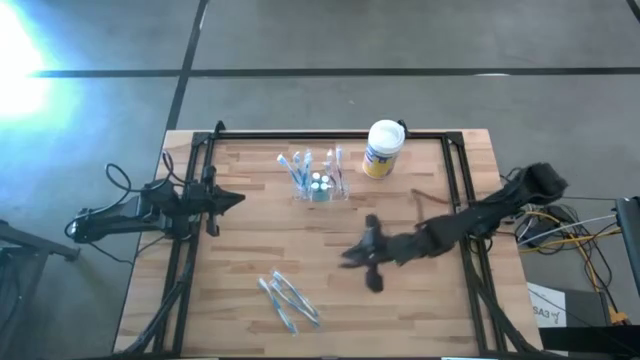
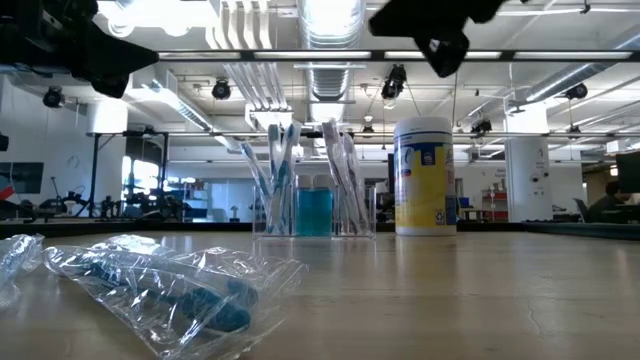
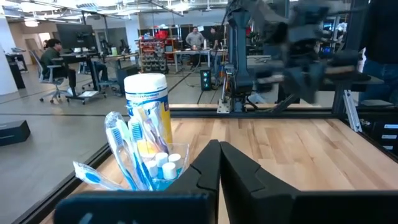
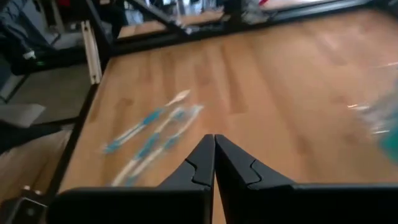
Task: Pick & Place toothbrushing station
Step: Put the blue toothbrush into the transparent organizer
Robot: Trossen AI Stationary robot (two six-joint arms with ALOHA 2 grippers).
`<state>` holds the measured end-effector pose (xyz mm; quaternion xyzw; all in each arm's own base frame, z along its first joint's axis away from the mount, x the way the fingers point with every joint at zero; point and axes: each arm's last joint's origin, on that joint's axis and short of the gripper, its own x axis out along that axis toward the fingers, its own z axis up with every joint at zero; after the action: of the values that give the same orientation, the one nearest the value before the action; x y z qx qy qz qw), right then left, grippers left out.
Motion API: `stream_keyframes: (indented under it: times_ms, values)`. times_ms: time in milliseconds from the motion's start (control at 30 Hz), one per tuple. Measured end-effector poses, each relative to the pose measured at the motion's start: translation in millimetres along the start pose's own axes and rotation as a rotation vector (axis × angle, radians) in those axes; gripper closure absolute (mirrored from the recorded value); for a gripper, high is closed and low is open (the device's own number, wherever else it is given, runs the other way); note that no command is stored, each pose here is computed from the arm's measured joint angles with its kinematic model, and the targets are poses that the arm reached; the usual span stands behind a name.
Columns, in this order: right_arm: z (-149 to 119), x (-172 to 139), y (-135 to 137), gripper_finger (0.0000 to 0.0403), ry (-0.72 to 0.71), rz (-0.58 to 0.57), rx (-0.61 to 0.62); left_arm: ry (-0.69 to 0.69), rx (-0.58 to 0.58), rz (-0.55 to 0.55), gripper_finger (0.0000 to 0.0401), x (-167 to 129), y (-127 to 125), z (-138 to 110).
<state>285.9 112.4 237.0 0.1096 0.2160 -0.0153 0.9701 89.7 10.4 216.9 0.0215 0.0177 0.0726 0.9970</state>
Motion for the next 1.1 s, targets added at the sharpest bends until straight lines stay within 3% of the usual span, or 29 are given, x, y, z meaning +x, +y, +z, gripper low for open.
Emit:
stream_keyframes:
  times_ms: [333,467,733,833,933,1100]
  values:
    - [23.4,98.3,59.8,0.0391,0.163,-0.06,0.05,-0.002,-0.033,0.001,0.0376,0.0,0.0,0.2]
    - [29.7,134.6,72.6,0.0361,0.23,-0.101,0.09,-0.002,-0.045,0.0,0.0379,0.0,0.0,0.2]
    - [26.0,186.9,73.0,0.0246,0.446,-0.286,0.165,0.0,-0.049,-0.001,0.0389,0.0,0.0,0.0]
    - [23.5,204.8,73.0,0.0212,0.474,-0.275,0.188,0.001,-0.053,-0.005,0.0392,0.0,-0.1,0.0]
    - [19.3,221.6,71.1,0.0191,0.505,-0.238,0.214,0.002,-0.059,-0.009,0.0393,0.0,-0.3,-0.2]
    - [11.4,234.0,62.7,0.0179,0.57,-0.288,0.243,0.007,-0.067,-0.028,0.0387,0.0,-0.8,-0.7]
